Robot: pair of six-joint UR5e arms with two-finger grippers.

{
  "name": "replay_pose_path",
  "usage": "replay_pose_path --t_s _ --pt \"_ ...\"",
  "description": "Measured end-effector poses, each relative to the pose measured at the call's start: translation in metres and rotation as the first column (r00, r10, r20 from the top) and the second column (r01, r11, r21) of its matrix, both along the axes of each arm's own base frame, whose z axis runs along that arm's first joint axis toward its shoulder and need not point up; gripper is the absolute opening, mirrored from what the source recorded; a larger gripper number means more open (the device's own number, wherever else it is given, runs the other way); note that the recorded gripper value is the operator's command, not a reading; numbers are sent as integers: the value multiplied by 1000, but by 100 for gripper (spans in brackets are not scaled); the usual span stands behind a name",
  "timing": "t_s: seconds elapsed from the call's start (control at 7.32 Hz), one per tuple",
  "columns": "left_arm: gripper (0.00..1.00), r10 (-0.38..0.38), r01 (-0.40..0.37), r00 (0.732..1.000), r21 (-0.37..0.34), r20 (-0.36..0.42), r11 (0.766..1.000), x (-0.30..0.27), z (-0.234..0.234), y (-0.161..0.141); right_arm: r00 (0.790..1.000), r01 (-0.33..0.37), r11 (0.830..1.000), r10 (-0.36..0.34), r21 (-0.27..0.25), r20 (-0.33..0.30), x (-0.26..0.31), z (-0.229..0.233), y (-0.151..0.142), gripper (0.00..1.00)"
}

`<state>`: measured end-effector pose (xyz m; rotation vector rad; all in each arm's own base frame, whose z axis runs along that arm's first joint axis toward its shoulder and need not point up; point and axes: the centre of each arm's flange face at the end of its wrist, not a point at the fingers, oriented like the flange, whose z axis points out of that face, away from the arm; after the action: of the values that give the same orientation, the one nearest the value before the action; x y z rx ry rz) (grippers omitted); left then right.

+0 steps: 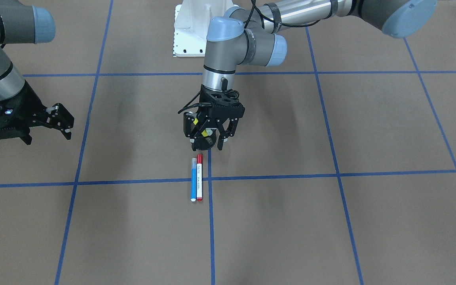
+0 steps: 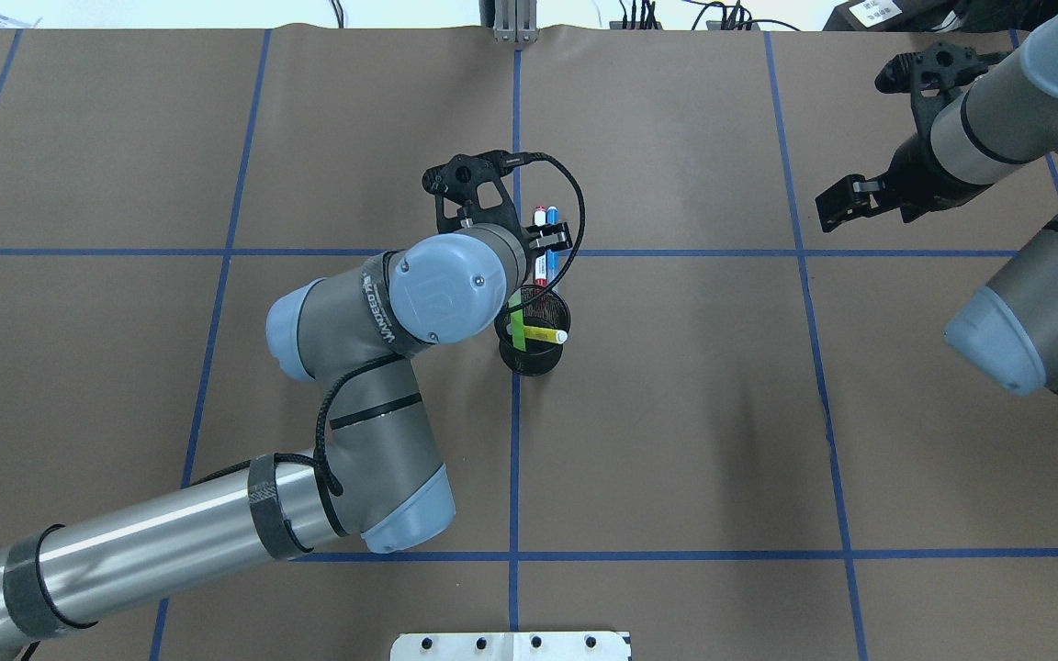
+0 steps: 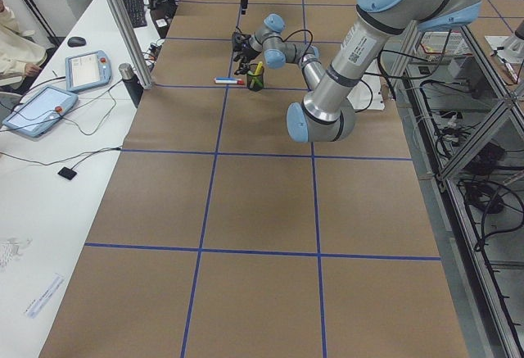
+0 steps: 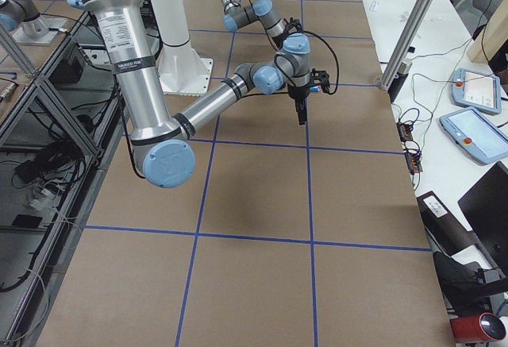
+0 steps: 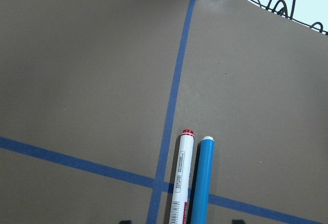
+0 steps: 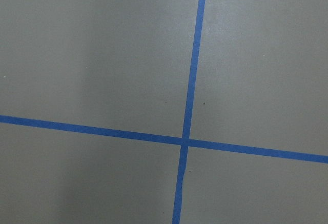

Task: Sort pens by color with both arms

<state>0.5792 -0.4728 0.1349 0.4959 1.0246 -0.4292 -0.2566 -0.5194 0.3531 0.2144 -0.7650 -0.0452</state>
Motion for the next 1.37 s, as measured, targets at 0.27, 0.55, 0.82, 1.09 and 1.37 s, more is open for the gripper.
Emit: replay_pose_path --t_s 0.27,0.55,0.82,1.09,1.37 --pt "78 65 -65 998 -25 17 998 -48 -19 -19 1000 3 1000 -3 -2 14 -3 -8 -3 100" --pt "79 152 -147 987 -88 49 985 -110 -31 -40 1000 5 1000 -4 -13 18 -11 -30 -10 100" --pt "79 255 -241 962 -132 101 962 -172 -23 -53 1000 8 1000 -7 -26 29 -27 -56 -11 100" --pt "79 331 -315 931 -115 156 942 -208 8 -49 998 4 998 0 -55 68 -61 -84 -2 100" --pt "79 389 -378 900 -89 197 921 -234 37 -43 993 -5 996 16 -94 114 -98 -112 12 100"
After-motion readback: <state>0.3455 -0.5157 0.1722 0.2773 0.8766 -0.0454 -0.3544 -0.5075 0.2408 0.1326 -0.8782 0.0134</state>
